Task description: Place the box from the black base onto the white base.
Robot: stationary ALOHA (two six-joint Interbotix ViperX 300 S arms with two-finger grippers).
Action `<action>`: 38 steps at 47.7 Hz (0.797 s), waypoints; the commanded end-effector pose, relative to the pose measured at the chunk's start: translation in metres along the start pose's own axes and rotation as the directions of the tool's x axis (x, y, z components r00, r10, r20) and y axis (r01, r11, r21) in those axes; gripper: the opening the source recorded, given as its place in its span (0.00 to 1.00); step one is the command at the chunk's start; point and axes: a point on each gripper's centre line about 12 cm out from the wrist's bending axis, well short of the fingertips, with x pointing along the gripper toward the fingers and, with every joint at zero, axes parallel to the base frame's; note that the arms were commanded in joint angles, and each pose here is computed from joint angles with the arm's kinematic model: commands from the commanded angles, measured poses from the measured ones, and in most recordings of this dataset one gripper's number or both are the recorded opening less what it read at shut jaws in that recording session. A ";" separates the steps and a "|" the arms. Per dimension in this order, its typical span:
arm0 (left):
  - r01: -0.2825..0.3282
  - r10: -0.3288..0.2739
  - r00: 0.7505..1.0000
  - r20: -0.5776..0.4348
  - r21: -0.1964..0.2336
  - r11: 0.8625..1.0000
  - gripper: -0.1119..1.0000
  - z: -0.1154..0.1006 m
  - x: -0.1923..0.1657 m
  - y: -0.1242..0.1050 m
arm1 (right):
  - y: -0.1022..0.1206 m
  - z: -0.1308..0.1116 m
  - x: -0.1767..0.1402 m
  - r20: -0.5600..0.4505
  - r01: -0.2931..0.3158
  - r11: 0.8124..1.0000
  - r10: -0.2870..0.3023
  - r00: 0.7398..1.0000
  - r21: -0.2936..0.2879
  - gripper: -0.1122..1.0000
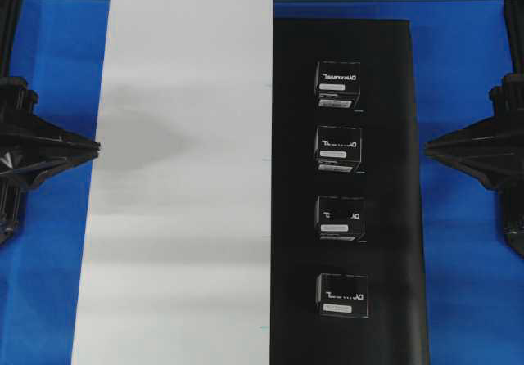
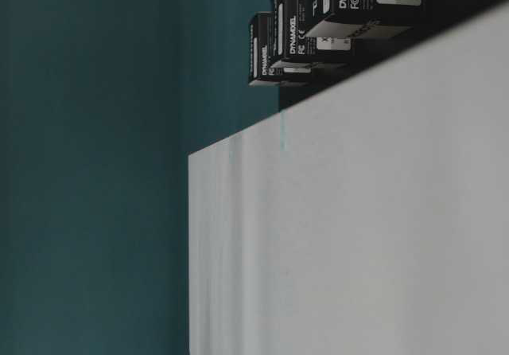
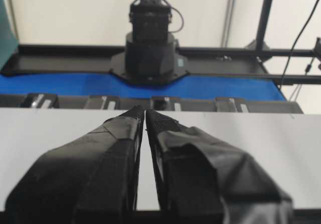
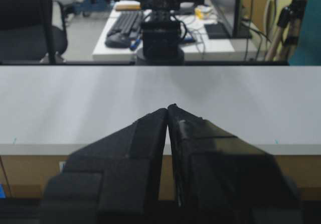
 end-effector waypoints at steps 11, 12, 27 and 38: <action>0.002 -0.001 0.999 -0.037 0.021 1.000 0.06 0.013 0.000 0.000 | -0.004 0.001 -0.003 -0.077 0.034 0.991 -0.024 0.997 0.127 0.17; 0.002 -0.001 0.999 -0.041 0.020 1.000 0.06 0.014 -0.001 0.000 | -0.005 0.002 -0.004 -0.094 0.042 0.989 -0.029 0.995 0.140 0.16; -0.005 0.002 0.990 -0.141 -0.016 1.000 0.05 0.024 -0.004 0.000 | -0.028 0.015 -0.019 -0.437 0.245 0.947 -0.134 0.889 0.209 0.14; -0.006 0.004 0.986 -0.166 -0.015 1.000 0.05 0.031 -0.004 0.001 | -0.040 0.024 -0.041 -0.656 0.380 0.911 -0.189 0.730 0.160 0.14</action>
